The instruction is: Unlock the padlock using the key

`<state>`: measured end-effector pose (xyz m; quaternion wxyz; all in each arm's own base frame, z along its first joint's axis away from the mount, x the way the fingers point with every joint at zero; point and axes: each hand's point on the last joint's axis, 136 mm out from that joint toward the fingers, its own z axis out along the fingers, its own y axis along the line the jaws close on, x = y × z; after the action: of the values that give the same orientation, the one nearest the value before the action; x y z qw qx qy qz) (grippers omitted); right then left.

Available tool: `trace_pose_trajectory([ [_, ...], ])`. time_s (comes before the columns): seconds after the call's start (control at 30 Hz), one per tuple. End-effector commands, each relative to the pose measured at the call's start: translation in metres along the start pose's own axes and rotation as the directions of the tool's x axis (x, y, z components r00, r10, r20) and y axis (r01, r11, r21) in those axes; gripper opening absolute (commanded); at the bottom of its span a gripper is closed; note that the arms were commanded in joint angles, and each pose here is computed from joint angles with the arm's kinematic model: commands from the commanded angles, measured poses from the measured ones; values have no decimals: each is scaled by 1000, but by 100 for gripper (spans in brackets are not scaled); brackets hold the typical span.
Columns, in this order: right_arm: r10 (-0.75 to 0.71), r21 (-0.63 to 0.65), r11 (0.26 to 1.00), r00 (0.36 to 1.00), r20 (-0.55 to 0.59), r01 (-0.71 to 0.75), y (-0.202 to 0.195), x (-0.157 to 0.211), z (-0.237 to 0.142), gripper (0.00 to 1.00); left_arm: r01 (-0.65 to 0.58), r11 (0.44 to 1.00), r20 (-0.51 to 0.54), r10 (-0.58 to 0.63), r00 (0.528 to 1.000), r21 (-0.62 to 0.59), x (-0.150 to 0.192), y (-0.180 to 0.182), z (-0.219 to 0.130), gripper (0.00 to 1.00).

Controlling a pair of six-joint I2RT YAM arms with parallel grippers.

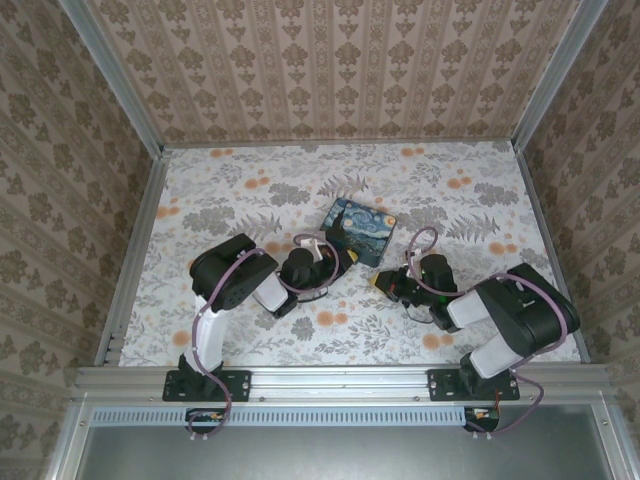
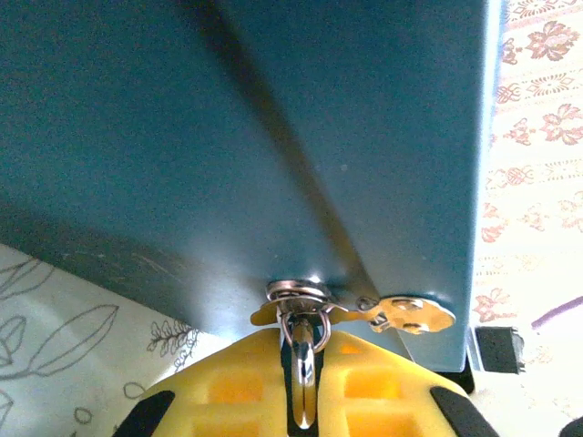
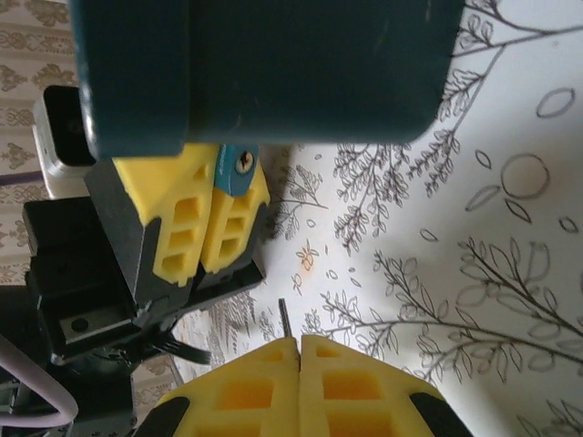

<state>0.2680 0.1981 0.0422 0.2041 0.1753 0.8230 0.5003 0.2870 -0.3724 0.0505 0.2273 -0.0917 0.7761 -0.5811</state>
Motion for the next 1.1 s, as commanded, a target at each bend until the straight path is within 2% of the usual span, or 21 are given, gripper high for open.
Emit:
trace_pose_trajectory([
  [0.0, 10, -20, 1000, 999, 39, -10, 2, -8, 5, 0, 65, 993, -68, -71, 995, -94, 22, 29, -8, 0],
  [0.27, 57, -27, 998, 996, 76, -55, -3, -14, 8, 0, 74, 992, -73, -82, 994, -99, 28, 29, -8, 0],
  [1.07, 39, -9, 999, 992, 120, -38, 11, -25, 12, 0, 77, 994, -84, -83, 993, -75, 34, 19, -5, 0],
])
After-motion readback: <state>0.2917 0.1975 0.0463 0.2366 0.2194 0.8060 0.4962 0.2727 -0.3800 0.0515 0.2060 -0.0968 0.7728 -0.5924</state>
